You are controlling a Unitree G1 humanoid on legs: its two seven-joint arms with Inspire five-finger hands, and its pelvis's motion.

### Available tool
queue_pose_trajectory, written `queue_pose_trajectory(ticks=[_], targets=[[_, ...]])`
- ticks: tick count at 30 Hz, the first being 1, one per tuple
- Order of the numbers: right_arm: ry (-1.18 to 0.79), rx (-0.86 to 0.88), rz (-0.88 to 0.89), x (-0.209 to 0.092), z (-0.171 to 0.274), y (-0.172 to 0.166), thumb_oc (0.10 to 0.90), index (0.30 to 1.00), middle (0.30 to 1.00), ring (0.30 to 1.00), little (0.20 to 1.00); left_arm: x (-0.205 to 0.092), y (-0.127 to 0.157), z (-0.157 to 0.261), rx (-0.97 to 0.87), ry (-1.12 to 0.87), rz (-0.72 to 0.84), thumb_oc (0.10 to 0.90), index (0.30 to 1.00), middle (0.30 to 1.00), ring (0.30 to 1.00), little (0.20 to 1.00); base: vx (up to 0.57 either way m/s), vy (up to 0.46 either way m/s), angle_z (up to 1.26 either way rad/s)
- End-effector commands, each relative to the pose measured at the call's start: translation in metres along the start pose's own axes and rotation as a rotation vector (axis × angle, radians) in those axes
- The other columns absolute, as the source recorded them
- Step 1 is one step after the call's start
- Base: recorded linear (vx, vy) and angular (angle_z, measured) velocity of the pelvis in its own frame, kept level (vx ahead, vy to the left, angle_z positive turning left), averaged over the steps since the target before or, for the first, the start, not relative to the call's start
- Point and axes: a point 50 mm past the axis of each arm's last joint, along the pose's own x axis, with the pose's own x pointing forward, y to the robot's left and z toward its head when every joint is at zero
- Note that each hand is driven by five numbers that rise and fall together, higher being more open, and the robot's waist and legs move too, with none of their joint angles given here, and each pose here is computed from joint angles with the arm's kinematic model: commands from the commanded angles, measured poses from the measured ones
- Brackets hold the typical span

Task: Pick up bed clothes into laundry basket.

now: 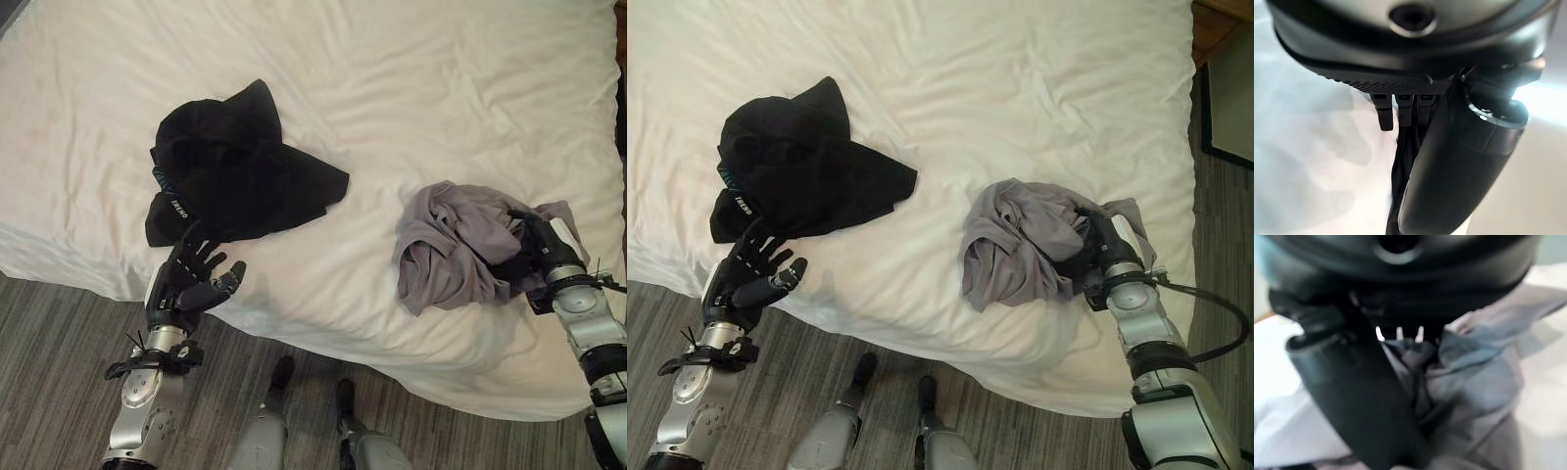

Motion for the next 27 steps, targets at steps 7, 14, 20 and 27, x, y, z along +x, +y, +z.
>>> queue_pose_trajectory(ticks=[7,14,20,27], targets=[[0.278,-0.069,0.272,-0.073,-0.098,0.073,0.400,0.300,0.300,0.300,0.300,0.016,0.002,0.074,0.148,-0.351,0.008,0.800,0.900,0.900,0.900,0.900,0.03,0.002,0.13],[0.360,0.085,0.230,-0.098,-0.119,0.082,0.400,0.300,0.300,0.300,0.300,0.063,-0.005,0.154,0.516,-0.551,-0.040,0.800,0.900,0.900,0.900,0.900,0.01,0.032,-0.03],[0.415,0.140,0.310,-0.122,-0.130,0.106,0.400,0.300,0.300,0.300,0.300,0.097,-0.023,0.242,0.972,-0.677,-0.040,0.800,0.900,0.900,0.900,0.900,-0.01,0.014,-0.16],[0.454,0.187,0.395,-0.133,-0.134,0.132,0.400,0.300,0.300,0.300,0.300,0.130,-0.056,0.306,1.377,-0.699,0.034,0.800,0.900,0.900,0.900,0.900,-0.01,0.010,-0.11]])
